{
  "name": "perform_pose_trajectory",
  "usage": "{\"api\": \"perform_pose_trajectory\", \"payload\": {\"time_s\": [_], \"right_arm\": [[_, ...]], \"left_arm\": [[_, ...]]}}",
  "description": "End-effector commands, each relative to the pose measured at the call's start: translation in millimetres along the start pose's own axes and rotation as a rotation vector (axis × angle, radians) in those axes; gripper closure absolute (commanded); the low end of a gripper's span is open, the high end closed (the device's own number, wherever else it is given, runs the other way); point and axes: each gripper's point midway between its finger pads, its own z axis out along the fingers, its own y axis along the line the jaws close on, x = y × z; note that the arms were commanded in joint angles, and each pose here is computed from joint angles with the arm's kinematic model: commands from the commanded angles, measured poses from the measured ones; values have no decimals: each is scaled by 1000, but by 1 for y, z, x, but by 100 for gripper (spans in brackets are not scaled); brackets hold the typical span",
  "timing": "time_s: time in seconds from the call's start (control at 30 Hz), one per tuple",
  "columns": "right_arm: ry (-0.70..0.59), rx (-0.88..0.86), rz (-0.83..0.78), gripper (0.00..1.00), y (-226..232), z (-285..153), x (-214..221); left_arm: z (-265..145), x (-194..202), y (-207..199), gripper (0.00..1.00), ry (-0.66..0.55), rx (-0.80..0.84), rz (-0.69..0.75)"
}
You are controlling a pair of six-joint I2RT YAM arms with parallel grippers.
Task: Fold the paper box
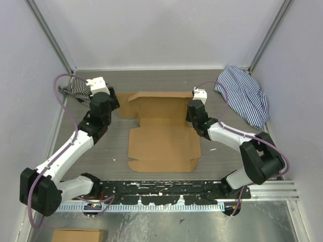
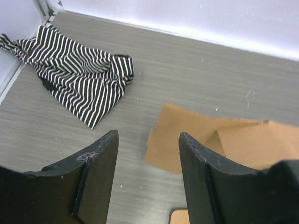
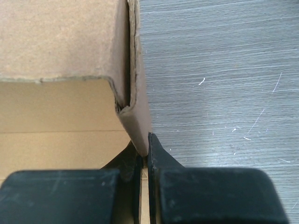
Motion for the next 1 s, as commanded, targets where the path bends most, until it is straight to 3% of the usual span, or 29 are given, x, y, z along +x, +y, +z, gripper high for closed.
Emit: {"api": "perform_pose_trajectory", "payload": {"time_s": [0.0, 0.2, 0.4, 0.83, 0.97], "right_arm": [[17, -41, 21, 99, 7, -7, 1], [28, -64, 13, 99, 14, -5, -1], [27, -75, 11, 99, 17, -6, -4], [49, -101, -2, 99, 17, -8, 8], [54, -100, -2, 99, 16, -8, 11]], "left_arm": [[10, -15, -32, 40, 47, 174, -124], [-3, 6, -70, 53, 117, 384, -223], [-1, 37, -56, 55, 164, 327, -204], [7, 28, -81, 55, 156, 408, -282], [11, 36, -96, 59, 214, 441, -286]]}}
